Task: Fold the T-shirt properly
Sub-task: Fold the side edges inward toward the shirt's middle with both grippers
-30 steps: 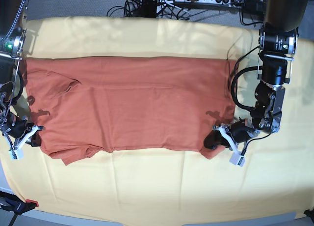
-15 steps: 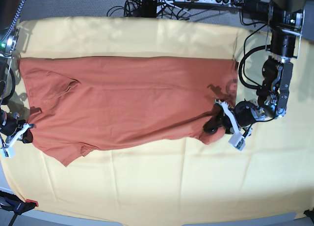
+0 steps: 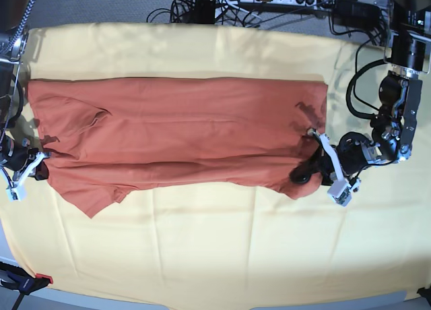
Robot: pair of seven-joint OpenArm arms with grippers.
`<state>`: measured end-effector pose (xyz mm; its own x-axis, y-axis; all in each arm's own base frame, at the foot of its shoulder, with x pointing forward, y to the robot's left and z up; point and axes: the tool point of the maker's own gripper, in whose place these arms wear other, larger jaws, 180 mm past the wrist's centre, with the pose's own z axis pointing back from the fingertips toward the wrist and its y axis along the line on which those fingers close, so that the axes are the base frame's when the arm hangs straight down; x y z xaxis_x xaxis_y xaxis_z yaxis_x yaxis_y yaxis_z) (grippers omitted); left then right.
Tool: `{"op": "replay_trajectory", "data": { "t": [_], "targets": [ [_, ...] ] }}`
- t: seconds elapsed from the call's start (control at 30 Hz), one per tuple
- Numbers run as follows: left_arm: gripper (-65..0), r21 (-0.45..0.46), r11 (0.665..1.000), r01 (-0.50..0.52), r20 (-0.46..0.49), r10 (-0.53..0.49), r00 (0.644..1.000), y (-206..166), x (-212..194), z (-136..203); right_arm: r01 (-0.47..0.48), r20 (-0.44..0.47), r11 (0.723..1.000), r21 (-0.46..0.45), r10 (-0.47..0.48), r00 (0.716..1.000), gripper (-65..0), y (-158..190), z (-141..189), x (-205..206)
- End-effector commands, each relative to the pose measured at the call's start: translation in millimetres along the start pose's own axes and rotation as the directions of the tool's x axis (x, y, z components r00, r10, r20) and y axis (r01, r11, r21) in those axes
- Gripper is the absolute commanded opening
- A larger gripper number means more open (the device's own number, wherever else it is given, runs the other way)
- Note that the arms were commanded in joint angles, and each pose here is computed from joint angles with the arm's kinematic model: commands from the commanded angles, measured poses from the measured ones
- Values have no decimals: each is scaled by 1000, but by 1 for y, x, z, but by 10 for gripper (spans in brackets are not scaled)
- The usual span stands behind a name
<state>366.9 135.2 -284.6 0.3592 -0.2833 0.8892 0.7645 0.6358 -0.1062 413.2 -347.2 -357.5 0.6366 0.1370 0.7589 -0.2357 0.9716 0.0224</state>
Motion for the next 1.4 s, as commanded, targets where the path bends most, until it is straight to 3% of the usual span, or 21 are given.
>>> {"op": "replay_trajectory", "data": {
  "t": [0.0,0.33,0.7,0.83,1.2,1.3,1.37],
  "targets": [
    [-650,-2,1000,22,51,-22,998,3,22,6,-26,82,999,-28,28,996,-650,-14,14,33],
    [-650,-54,998,-42,36,44,998,-6,20,7,-53,130,998,-30,56,990,-650,-14,21,53],
    [-650,-28,999,-26,-7,26,1000,4,14,19,-62,127,997,-45,67,990,-650,-20,26,54],
    [-650,-57,996,-61,-7,61,998,-2,15,20,-63,96,997,-46,67,993,-650,-21,26,49],
    [-650,-183,971,-155,-245,107,963,-33,-20,27,-63,13,997,-45,64,998,-650,-22,25,34],
    [-650,-180,971,-157,-261,107,959,-32,-24,28,-57,27,998,-41,58,998,-650,-21,25,37],
    [-650,-176,972,-153,-266,103,959,-31,-25,28,-31,58,999,-25,32,998,-490,-18,26,42]
  ]
}}
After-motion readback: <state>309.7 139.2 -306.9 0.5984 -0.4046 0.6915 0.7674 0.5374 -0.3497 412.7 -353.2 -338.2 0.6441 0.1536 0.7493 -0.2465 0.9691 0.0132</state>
